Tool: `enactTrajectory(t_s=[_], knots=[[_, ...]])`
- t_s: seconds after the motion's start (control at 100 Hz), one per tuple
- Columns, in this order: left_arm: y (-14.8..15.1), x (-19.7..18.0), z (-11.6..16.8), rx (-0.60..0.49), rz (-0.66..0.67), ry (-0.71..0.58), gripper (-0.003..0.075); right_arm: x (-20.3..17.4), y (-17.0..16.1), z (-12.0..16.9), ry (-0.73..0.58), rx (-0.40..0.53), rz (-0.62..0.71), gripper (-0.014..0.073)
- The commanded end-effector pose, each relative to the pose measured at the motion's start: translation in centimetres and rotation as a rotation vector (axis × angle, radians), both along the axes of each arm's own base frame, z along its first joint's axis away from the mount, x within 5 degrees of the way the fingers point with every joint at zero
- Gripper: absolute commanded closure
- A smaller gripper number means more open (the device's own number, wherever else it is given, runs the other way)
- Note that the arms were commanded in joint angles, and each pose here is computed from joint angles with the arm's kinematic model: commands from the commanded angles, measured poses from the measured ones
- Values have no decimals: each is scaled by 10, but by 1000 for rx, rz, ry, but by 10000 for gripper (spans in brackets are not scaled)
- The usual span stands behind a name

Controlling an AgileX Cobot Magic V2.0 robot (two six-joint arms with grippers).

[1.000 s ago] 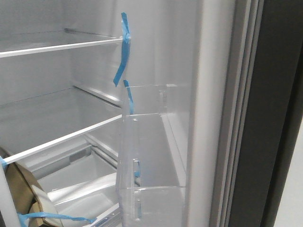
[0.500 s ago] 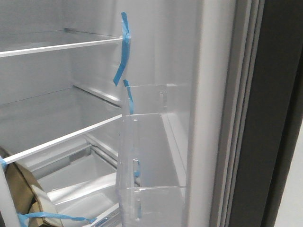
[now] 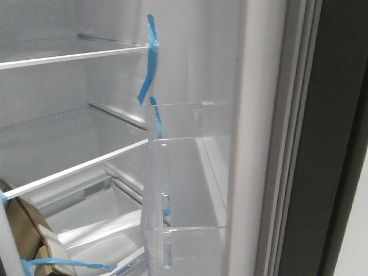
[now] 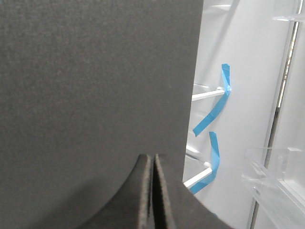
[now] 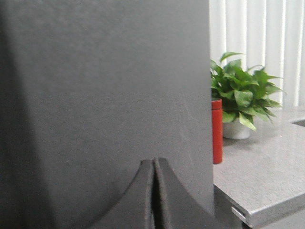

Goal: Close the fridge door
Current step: 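Push the door toward the fridge body with both grippers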

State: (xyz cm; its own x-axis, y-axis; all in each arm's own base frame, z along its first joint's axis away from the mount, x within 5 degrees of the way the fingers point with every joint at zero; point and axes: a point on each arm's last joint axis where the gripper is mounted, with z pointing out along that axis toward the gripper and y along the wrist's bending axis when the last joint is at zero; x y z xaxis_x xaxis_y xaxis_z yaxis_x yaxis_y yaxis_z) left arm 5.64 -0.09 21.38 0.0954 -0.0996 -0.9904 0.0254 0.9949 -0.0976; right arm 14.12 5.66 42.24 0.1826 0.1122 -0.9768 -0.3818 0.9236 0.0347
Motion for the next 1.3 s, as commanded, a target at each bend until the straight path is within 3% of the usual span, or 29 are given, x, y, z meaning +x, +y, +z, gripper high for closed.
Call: enactTrajectory(t_s=[0.0,0.16,0.57,1.29], knots=[[0,2,-4,-6,-8,-30,741,-7,1,22,-144,59,33,671],[0,2,-4,-6,-8,-30,741,-9,5,24,-159,66,58,671],[0,2,-4,-6,-8,-30,741,17,16,33,-25,74,63,671],[0,2,-4,-6,-8,-30,741,60,86,54,33,49,247,671]])
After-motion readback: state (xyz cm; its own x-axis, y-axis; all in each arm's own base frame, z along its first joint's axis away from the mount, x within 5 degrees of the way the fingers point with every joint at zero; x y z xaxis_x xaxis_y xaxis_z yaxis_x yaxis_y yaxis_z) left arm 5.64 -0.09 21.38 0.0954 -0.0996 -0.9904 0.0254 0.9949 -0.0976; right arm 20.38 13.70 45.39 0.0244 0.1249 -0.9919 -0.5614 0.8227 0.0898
